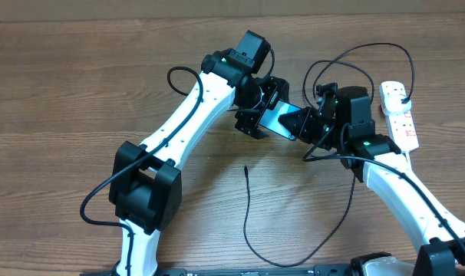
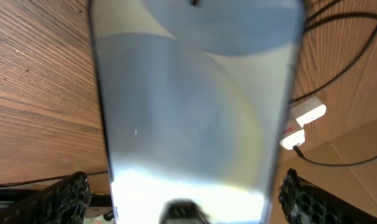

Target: Plug charger to phone and switch on socket

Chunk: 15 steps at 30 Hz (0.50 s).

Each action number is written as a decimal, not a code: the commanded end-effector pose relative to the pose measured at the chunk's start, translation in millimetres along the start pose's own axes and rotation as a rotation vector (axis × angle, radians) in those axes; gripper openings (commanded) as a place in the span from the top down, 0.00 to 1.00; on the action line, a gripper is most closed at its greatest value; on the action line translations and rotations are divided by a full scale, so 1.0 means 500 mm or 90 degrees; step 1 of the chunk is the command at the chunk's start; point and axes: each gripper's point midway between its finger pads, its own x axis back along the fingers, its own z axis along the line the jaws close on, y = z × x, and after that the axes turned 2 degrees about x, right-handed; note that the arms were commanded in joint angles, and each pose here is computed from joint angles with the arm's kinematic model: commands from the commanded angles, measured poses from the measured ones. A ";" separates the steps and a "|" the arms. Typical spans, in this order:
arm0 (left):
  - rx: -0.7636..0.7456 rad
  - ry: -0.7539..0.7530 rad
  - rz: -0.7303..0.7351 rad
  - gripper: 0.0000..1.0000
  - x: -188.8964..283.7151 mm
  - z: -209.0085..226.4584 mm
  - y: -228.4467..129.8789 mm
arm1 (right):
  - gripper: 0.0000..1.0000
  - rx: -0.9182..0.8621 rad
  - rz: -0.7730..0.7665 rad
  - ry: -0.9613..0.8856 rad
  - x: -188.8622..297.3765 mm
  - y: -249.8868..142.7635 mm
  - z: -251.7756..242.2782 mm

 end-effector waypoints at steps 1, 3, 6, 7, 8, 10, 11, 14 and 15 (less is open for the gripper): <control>-0.028 -0.043 0.014 0.00 0.050 -0.027 -0.032 | 0.96 0.014 -0.019 0.012 0.008 0.025 0.017; -0.039 -0.048 0.020 0.00 0.058 -0.030 -0.025 | 0.96 0.012 -0.023 0.011 0.010 0.029 0.014; -0.062 -0.058 0.016 0.00 0.072 -0.035 -0.012 | 0.96 -0.006 -0.033 0.011 0.014 0.039 0.010; -0.069 -0.062 0.014 0.00 0.079 -0.037 -0.008 | 0.96 -0.016 -0.038 0.013 0.016 0.044 0.009; -0.074 -0.068 0.012 0.00 0.086 -0.039 -0.004 | 0.96 -0.030 -0.046 0.015 0.018 0.051 0.009; -0.083 -0.079 0.008 0.00 0.102 -0.043 0.001 | 0.96 -0.059 -0.060 0.022 0.023 0.065 0.009; -0.087 -0.087 0.005 0.00 0.113 -0.046 0.003 | 0.96 -0.075 -0.067 0.026 0.025 0.072 0.010; -0.101 -0.112 -0.007 0.00 0.149 -0.053 0.006 | 0.96 -0.161 -0.083 0.041 0.031 0.089 0.012; -0.104 -0.121 -0.014 0.00 0.163 -0.056 0.007 | 0.96 -0.194 -0.086 0.047 0.032 0.093 0.015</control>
